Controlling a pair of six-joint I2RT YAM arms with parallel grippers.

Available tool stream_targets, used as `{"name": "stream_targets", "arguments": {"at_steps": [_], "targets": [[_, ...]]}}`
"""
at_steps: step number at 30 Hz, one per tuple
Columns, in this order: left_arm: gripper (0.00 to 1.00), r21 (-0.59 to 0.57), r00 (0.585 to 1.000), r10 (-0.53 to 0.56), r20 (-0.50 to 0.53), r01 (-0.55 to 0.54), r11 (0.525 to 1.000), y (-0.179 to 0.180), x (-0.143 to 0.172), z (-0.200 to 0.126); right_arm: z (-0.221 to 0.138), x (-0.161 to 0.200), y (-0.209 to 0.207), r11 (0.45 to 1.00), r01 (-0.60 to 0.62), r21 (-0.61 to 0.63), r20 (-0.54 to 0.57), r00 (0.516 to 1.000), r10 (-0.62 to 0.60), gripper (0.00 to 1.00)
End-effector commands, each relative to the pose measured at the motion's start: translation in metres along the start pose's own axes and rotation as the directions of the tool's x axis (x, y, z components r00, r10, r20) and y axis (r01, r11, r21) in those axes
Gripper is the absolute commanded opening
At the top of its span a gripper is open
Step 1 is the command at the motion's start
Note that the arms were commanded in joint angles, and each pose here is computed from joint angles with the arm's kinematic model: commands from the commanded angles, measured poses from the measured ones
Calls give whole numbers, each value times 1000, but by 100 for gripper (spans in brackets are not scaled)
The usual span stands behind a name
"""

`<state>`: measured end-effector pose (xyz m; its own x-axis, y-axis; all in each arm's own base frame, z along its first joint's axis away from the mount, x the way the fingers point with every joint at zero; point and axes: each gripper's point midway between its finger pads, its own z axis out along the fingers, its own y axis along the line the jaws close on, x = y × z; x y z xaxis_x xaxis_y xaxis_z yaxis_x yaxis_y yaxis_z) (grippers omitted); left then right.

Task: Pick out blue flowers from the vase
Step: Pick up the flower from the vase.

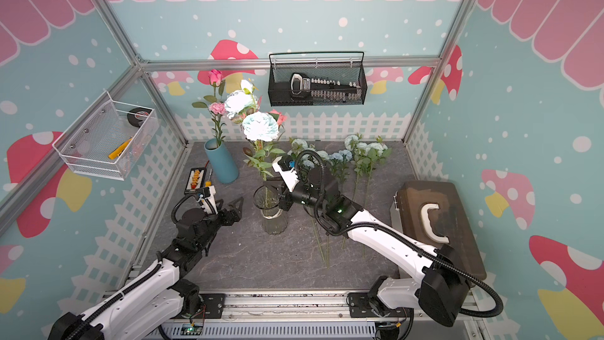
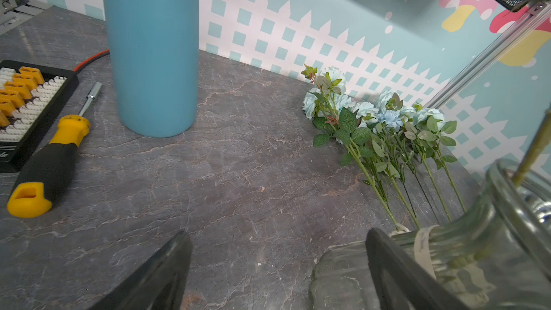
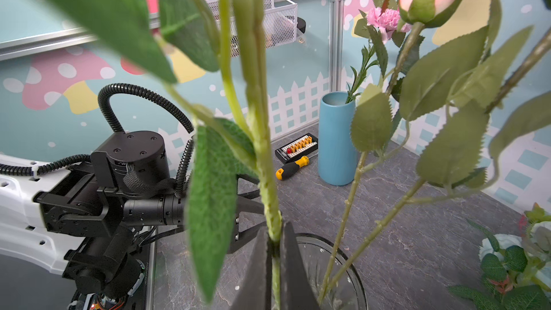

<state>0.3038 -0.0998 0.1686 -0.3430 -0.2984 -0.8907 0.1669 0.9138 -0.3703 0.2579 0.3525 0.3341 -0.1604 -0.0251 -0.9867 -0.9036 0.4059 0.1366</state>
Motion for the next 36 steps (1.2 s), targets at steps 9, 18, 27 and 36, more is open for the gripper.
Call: {"name": "stream_targets", "arguments": {"at_steps": [9, 18, 27, 36], "targets": [[92, 7, 1000, -13, 22, 13, 1000, 0, -4, -3, -4, 3, 7, 1000, 14, -8, 61, 998, -14, 1], [92, 5, 1000, -12, 11, 12, 1000, 0, -3, 0, -25, -46, 12, 997, 62, 37, 137, 988, -66, 0], [92, 4, 1000, -13, 18, 13, 1000, 1, -3, -1, -48, -106, 23, 995, 90, 52, 197, 975, -99, 0], [92, 5, 1000, -14, 23, 14, 1000, 1, -4, -2, -93, -168, 36, 992, 77, 100, 220, 970, -98, 0]]}}
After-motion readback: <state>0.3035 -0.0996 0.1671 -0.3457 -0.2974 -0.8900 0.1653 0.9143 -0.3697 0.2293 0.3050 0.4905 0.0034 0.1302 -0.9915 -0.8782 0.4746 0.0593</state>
